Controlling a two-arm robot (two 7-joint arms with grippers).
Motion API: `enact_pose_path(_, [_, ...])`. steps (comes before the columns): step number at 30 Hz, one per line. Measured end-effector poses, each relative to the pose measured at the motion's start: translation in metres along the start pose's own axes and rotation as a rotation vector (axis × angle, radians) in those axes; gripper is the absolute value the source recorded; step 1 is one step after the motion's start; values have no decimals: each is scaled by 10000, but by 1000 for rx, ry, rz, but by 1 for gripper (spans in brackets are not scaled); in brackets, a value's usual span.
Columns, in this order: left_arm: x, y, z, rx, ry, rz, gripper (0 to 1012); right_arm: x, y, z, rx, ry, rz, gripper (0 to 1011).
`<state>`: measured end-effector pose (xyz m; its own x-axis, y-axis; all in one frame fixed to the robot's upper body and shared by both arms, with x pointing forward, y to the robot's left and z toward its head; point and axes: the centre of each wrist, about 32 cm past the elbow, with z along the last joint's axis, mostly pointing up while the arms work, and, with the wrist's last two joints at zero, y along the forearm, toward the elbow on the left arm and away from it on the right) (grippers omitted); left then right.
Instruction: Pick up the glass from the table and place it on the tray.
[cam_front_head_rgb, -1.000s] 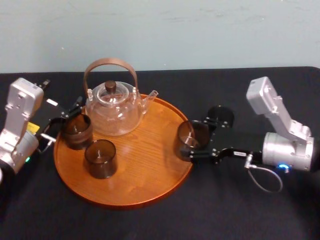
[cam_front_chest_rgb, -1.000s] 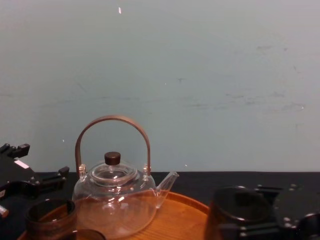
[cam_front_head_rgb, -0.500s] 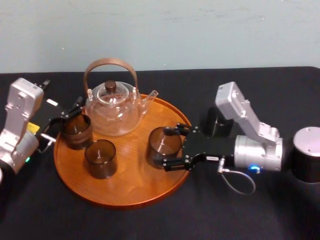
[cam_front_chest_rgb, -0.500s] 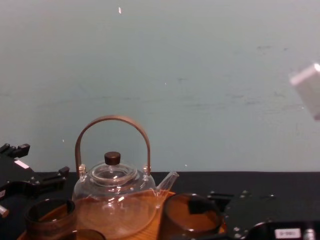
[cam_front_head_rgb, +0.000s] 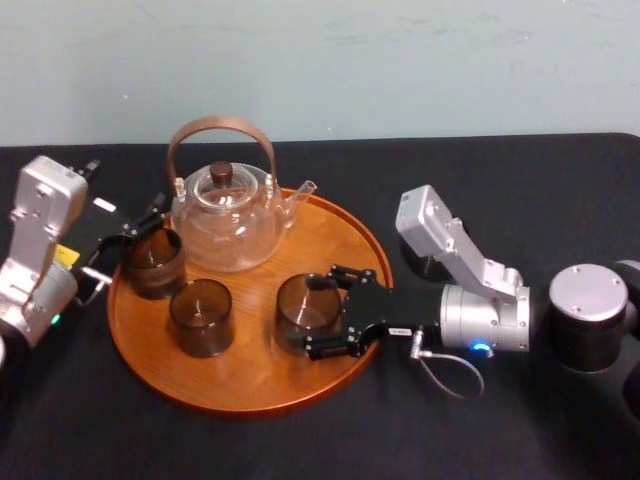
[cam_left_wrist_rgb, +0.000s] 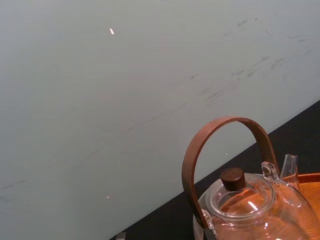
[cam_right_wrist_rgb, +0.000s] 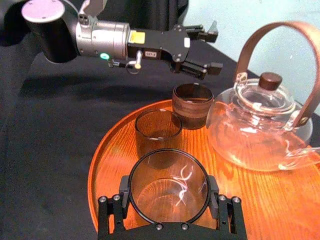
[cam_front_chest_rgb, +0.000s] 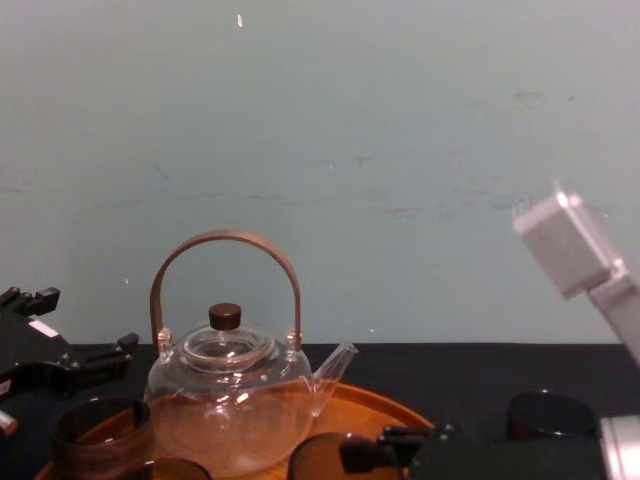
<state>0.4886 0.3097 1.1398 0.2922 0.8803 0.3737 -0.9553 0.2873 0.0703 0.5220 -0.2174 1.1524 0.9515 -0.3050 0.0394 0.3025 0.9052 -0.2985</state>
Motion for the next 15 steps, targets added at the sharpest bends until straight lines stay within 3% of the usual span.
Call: enact_pose_path(15, [0,0,0,0,0,0,1001,-2,119,-157,-28,6,3,904])
